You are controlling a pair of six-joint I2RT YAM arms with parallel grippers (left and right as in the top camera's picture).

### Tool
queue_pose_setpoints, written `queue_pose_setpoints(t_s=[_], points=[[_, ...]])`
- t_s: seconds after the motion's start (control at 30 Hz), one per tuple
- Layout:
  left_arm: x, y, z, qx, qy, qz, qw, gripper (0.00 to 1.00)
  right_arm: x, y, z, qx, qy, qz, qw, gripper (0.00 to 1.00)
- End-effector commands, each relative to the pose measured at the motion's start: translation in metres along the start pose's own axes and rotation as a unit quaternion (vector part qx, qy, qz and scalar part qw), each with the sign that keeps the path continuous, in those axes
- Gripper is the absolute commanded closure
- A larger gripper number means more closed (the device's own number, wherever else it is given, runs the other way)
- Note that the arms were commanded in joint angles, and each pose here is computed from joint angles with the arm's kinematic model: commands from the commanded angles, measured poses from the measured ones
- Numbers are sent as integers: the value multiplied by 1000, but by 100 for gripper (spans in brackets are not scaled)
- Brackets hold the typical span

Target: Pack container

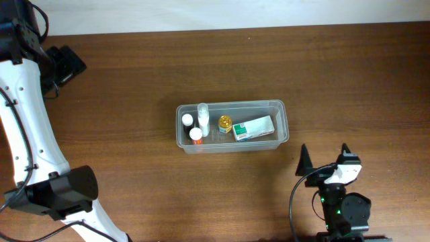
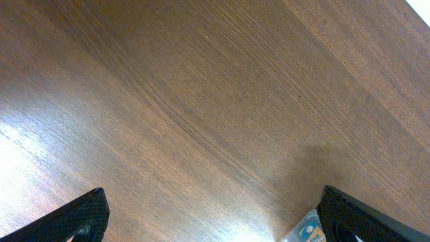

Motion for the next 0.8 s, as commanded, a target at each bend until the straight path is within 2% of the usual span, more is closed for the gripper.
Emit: queue_pose_setpoints(t_s=[0.0,0.27,0.43,0.6,0.77], points=[[4,0,1,-6,-3,-6,1000,0,0,-3,7,4,20,5,1000,2],[-4,2,0,-7,0,3,1000,0,0,-4,8,4,24,7,1000,2],[10,-1,1,-7,-6,-12,1000,0,0,-4,8,5,24,7,1000,2],[50,-16,1,-14,-27,-55,998,0,0,-4,8,4,24,7,1000,2],[113,-52,-8,-48,-76,-122,988,0,0,-4,8,5,24,7,1000,2]])
Point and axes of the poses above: each gripper's point midway between its finger pads, its own x axis back along the fingers, its own z axis along the line the jaws close on, y = z × x, the point moved 8 cm from there along x, back along the fingers, and after that the axes turned 7 degrees about -x, right-handed, at the moved point
